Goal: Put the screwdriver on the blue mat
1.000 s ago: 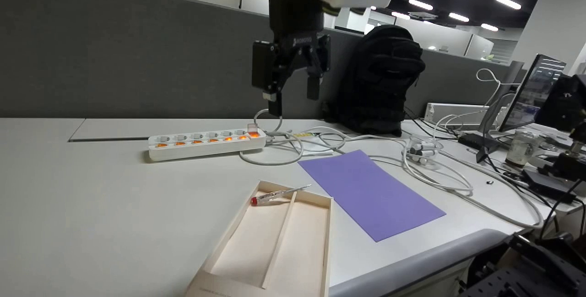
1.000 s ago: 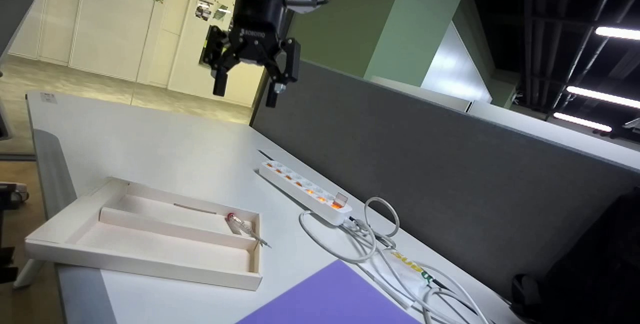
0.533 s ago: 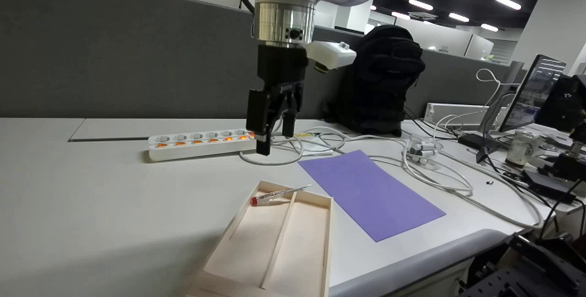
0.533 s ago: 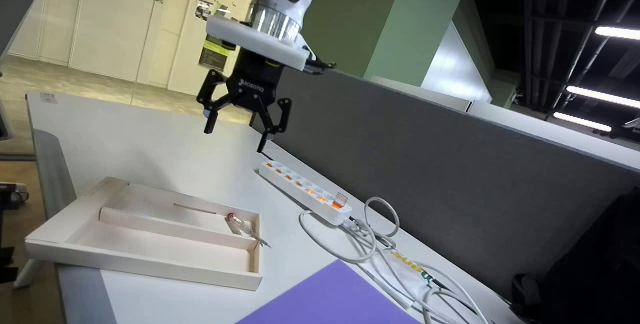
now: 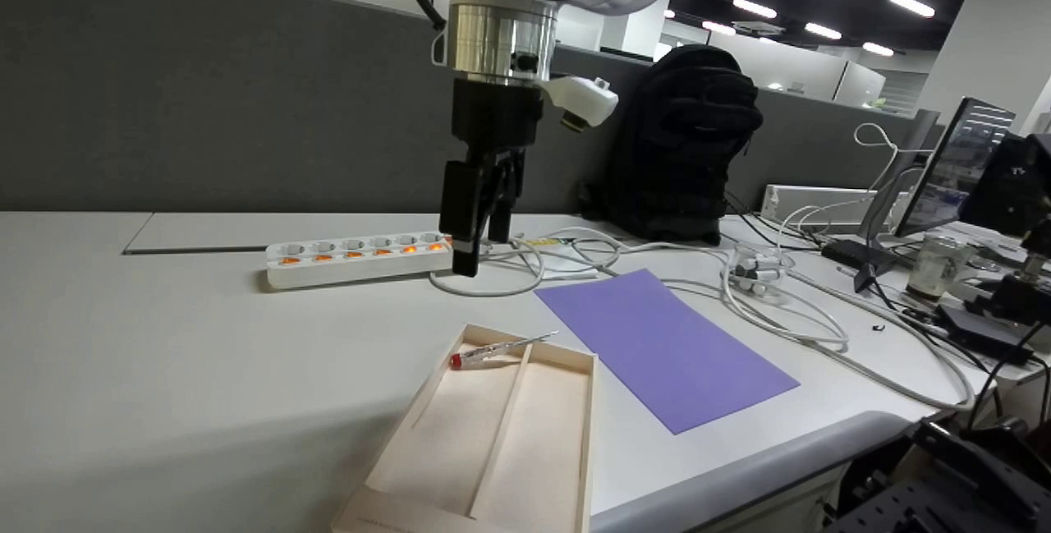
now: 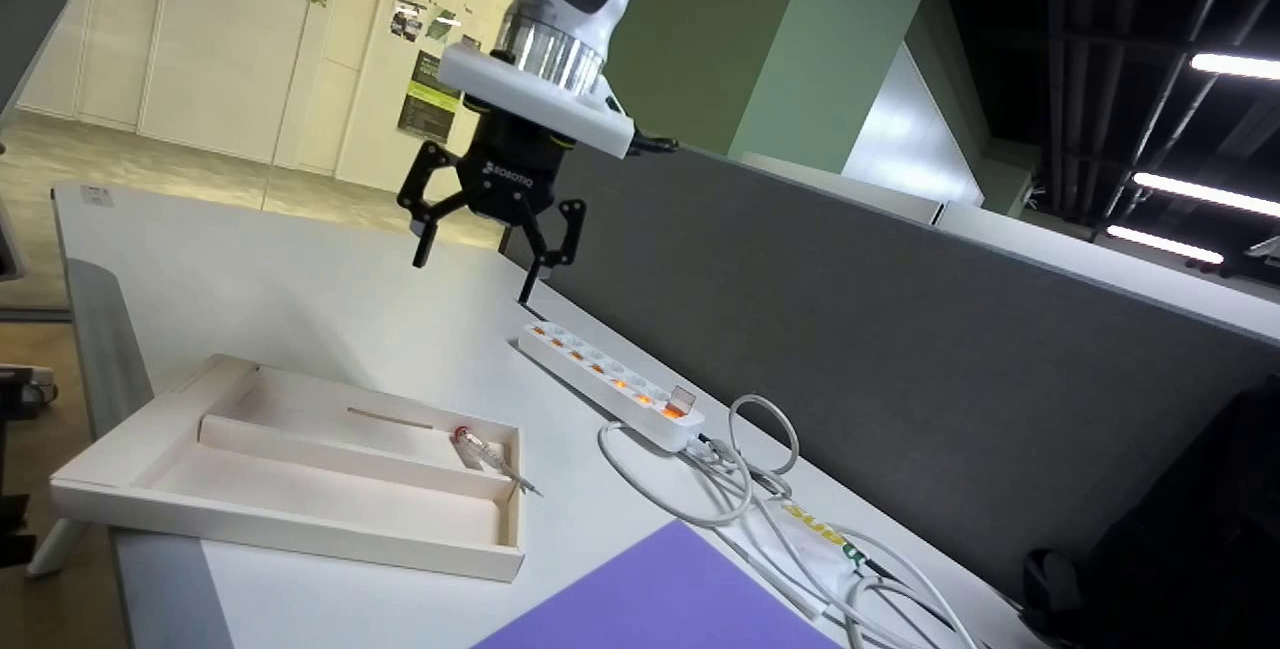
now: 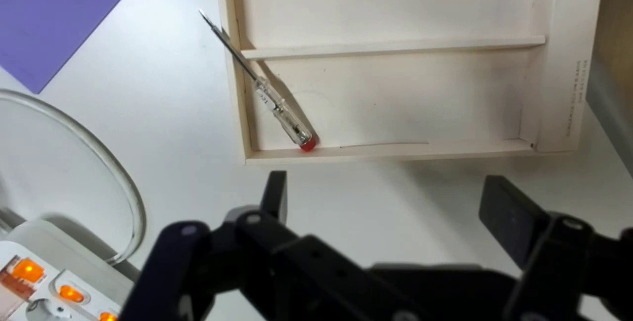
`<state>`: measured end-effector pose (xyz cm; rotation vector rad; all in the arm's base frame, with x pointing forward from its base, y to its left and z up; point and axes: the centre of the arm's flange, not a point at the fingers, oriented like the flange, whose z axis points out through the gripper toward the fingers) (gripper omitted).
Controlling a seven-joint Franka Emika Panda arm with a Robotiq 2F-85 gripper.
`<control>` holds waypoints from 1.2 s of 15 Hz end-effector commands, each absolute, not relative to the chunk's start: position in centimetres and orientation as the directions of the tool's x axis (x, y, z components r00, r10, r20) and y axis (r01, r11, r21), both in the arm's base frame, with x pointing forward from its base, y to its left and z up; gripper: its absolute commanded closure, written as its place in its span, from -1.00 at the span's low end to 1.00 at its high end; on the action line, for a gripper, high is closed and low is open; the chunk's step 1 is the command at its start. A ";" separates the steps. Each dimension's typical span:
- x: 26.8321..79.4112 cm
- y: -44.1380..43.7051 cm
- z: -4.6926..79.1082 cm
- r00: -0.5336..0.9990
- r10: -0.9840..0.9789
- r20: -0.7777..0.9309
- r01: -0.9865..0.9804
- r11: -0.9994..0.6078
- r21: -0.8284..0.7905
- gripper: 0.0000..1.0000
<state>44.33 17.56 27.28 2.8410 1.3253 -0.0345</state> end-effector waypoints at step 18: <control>44.9 15.1 19.1 0.425 0.894 -0.141 0.905 -0.422 0.054 -1.00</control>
